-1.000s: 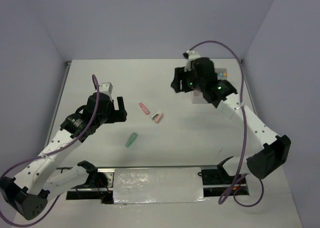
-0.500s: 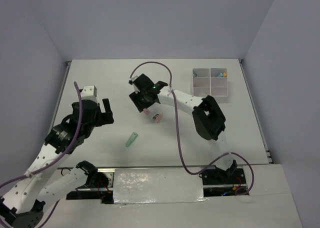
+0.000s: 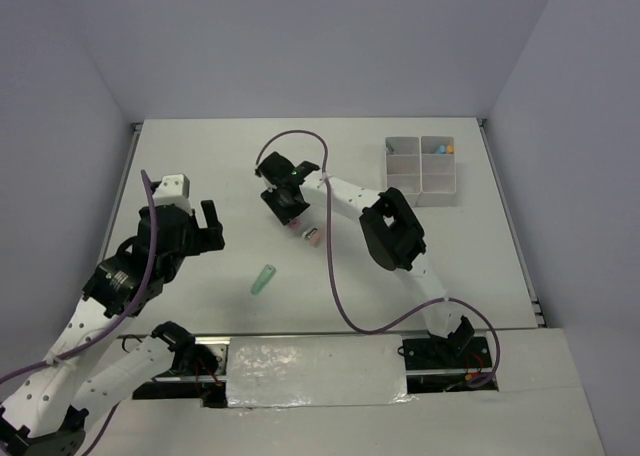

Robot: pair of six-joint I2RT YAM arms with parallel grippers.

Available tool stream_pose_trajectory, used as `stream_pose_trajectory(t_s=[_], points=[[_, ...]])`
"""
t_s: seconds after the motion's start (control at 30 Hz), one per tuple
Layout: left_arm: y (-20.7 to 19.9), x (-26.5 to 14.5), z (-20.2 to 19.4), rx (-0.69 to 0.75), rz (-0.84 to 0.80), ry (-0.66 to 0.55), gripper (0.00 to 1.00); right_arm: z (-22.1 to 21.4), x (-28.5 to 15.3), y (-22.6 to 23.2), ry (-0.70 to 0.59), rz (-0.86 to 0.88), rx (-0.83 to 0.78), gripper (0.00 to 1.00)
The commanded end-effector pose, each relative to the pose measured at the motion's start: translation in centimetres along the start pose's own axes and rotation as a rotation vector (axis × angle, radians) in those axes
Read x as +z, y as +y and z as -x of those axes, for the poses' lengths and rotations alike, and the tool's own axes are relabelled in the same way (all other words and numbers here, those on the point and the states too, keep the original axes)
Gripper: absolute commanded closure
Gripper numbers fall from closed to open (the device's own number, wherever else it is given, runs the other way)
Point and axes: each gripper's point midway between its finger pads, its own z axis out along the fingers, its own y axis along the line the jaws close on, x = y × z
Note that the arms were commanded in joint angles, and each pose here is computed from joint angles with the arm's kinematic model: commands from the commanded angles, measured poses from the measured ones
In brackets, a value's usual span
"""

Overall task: Sort the stationery into containers
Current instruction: Pick up the stationery from the center of the board, then place the stationery in the storage box.

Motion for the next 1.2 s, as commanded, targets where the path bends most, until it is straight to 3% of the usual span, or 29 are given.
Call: stream_pose_trajectory(t_s=[0.0, 0.2, 0.33, 0.4, 0.6, 0.73, 0.87, 0.97, 1.17], points=[[-0.4, 0.3, 0.3, 0.013, -0.019, -0.016, 0.0, -0.6, -0.1, 0.0, 0.026, 0.003, -0.013, 0.5], [-0.6, 0.2, 0.4, 0.013, -0.033, -0.019, 0.01, -3.3, 1.5, 0.6, 0.091, 0.014, -0.029, 0.55], [-0.7, 0.3, 0.3, 0.016, -0.036, -0.015, 0.01, -2.7, 1.7, 0.8, 0.087, 0.013, -0.04, 0.73], [-0.6, 0.3, 0.3, 0.015, -0.034, -0.017, 0.01, -2.1, 1.4, 1.2, 0.07, 0.04, -0.034, 0.86], [-0.5, 0.1, 0.4, 0.012, -0.036, -0.025, 0.01, 3.6, -5.1, 3.4, -0.187, 0.204, 0.044, 0.9], [-0.6, 0.0, 0.4, 0.013, -0.044, -0.024, 0.01, 8.5, -13.9, 2.3, -0.443, 0.268, 0.113, 0.89], [-0.6, 0.0, 0.4, 0.01, -0.044, -0.025, 0.01, 9.6, -19.8, -4.1, -0.593, 0.188, 0.27, 0.88], [-0.6, -0.2, 0.5, 0.008, -0.051, -0.034, 0.01, 7.3, -21.9, -10.0, -0.638, 0.081, 0.443, 0.88], [-0.9, -0.2, 0.5, 0.011, -0.07, -0.032, 0.01, -2.7, -24.6, -24.7, -0.757, -0.207, 0.927, 0.86]])
